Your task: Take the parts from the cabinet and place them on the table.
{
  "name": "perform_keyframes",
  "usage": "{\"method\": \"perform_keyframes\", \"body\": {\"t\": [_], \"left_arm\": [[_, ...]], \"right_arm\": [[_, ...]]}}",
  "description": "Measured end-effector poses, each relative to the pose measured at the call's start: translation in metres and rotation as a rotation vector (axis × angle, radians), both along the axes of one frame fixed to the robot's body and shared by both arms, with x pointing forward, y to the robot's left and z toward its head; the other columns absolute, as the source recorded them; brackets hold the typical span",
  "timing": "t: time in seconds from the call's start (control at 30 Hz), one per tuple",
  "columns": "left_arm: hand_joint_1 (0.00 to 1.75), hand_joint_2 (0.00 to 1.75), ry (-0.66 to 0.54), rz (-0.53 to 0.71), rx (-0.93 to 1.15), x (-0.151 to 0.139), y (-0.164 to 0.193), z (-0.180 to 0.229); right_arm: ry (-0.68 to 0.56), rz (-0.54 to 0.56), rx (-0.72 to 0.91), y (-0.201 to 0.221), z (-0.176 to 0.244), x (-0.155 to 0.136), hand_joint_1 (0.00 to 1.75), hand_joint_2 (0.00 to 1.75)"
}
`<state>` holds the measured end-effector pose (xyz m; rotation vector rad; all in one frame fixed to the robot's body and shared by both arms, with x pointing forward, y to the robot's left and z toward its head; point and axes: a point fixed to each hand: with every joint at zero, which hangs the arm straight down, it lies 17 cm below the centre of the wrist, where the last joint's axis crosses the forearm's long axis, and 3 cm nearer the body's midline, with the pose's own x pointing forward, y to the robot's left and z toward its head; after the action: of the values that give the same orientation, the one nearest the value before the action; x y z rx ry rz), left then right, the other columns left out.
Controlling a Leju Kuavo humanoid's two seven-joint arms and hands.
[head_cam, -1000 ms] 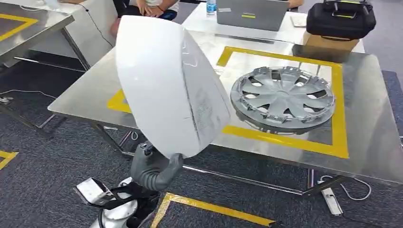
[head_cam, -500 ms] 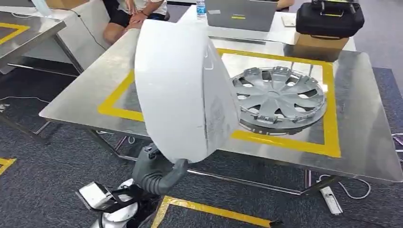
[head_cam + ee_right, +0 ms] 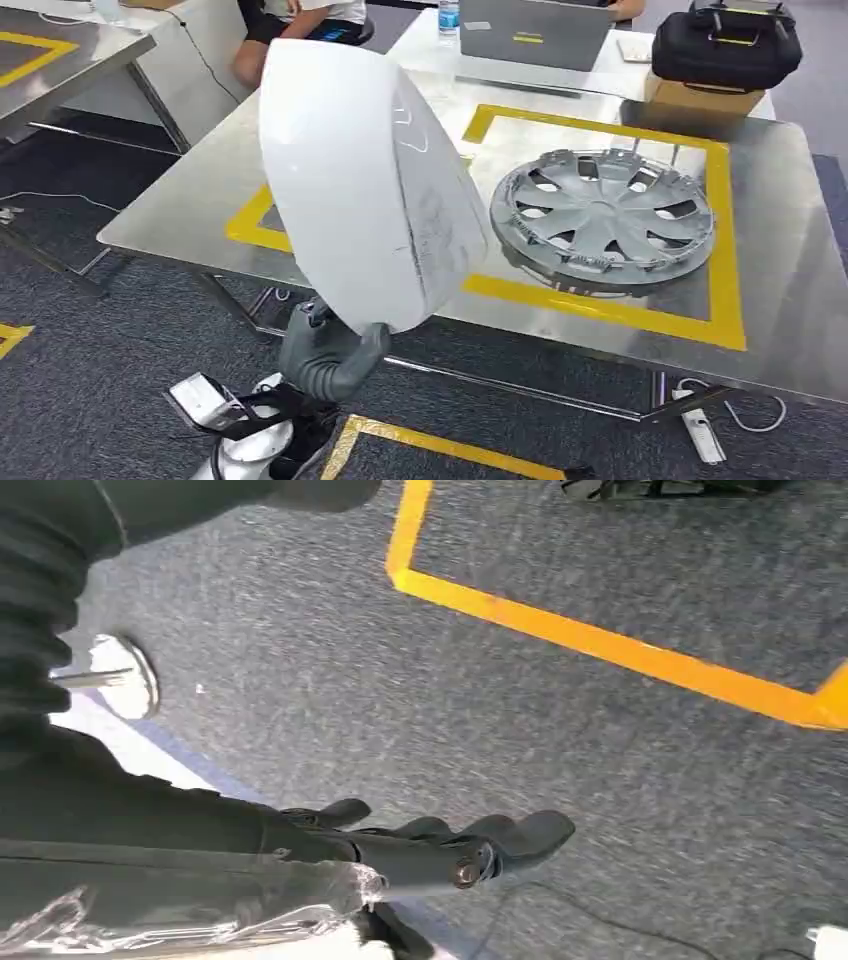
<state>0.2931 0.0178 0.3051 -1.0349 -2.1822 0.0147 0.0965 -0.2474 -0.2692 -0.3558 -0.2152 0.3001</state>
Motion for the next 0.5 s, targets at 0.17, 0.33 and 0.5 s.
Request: {"method": "perform_keyframes", "body": {"t": [0.17,0.33,0.5], "left_arm": [[1.75,1.75,0.001,-0.001,-0.004,0.0003,0.0005,0.0005],[1.75,1.75,0.003,-0.002,-0.001,0.0001,0.001,-0.0013],[1.75,1.75,0.003,-0.003,0.0,0.0001,0.0006,-0.0011]], "right_arm": [[0.007,-0.018,-0.001,-0.0015,-0.0005,-0.003,0.0,1.75],[0.005,-0.025,-0.002,-0.0024,-0.0003,-0.0022,0.0,1.75],[0.005,-0.032,-0.002,-0.0029,-0.0004,-0.0024,0.0,1.75]]}}
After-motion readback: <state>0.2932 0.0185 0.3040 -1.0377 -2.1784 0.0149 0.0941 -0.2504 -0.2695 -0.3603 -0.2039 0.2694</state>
